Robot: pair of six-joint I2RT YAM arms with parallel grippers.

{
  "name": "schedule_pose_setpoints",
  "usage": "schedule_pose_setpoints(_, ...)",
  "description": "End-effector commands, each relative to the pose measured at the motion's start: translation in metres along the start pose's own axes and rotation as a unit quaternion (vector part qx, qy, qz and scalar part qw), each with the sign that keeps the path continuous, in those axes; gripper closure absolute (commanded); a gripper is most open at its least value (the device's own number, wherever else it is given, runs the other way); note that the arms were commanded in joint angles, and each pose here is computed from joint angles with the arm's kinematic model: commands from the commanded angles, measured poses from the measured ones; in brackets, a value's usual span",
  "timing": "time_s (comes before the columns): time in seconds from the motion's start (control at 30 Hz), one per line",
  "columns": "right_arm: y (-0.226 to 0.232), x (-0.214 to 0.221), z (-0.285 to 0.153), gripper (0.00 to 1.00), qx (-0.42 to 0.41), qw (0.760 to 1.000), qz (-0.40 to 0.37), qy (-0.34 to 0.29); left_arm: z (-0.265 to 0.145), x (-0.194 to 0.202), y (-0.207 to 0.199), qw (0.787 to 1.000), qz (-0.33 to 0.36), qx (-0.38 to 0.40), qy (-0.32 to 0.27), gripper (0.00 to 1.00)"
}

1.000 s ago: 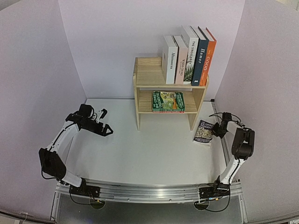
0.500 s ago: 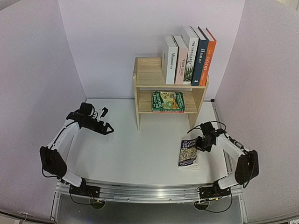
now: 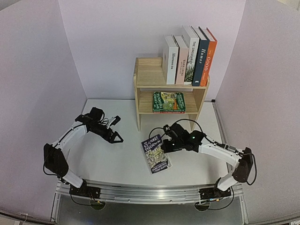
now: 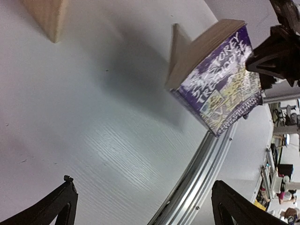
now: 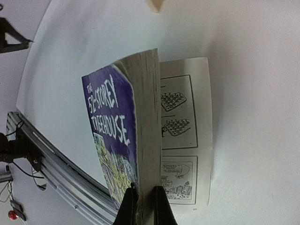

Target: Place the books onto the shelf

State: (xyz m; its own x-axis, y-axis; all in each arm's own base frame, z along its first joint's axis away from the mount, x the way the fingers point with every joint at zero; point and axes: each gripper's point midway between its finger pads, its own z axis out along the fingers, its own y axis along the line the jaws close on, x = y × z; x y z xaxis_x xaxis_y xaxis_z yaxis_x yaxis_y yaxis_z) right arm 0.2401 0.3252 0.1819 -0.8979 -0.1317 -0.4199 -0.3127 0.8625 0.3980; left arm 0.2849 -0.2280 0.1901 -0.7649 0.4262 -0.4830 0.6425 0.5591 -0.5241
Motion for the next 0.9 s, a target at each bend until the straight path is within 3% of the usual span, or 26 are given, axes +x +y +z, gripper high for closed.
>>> schedule_pose_setpoints(0.0,0.081,-0.027,-0.004,1.0,-0.101,0.986,-0.127,-0.043,0.009,0.007,-0.043,0.993,0.046,0.106,0.007,0.0)
schedule_pose_setpoints(0.23,0.138,-0.045,-0.015,1.0,-0.201,0.948,-0.231,-0.083,0.019,0.009,-0.059,0.987,0.06,0.147,0.021,0.0)
schedule_pose_setpoints(0.63,0.183,-0.057,-0.016,1.0,-0.271,0.899,-0.331,-0.097,0.019,-0.001,-0.076,0.984,0.075,0.164,0.013,0.01)
schedule_pose_setpoints(0.87,0.176,-0.06,-0.008,1.0,-0.267,0.896,-0.341,-0.095,0.008,-0.001,-0.09,0.978,0.088,0.188,0.012,0.45)
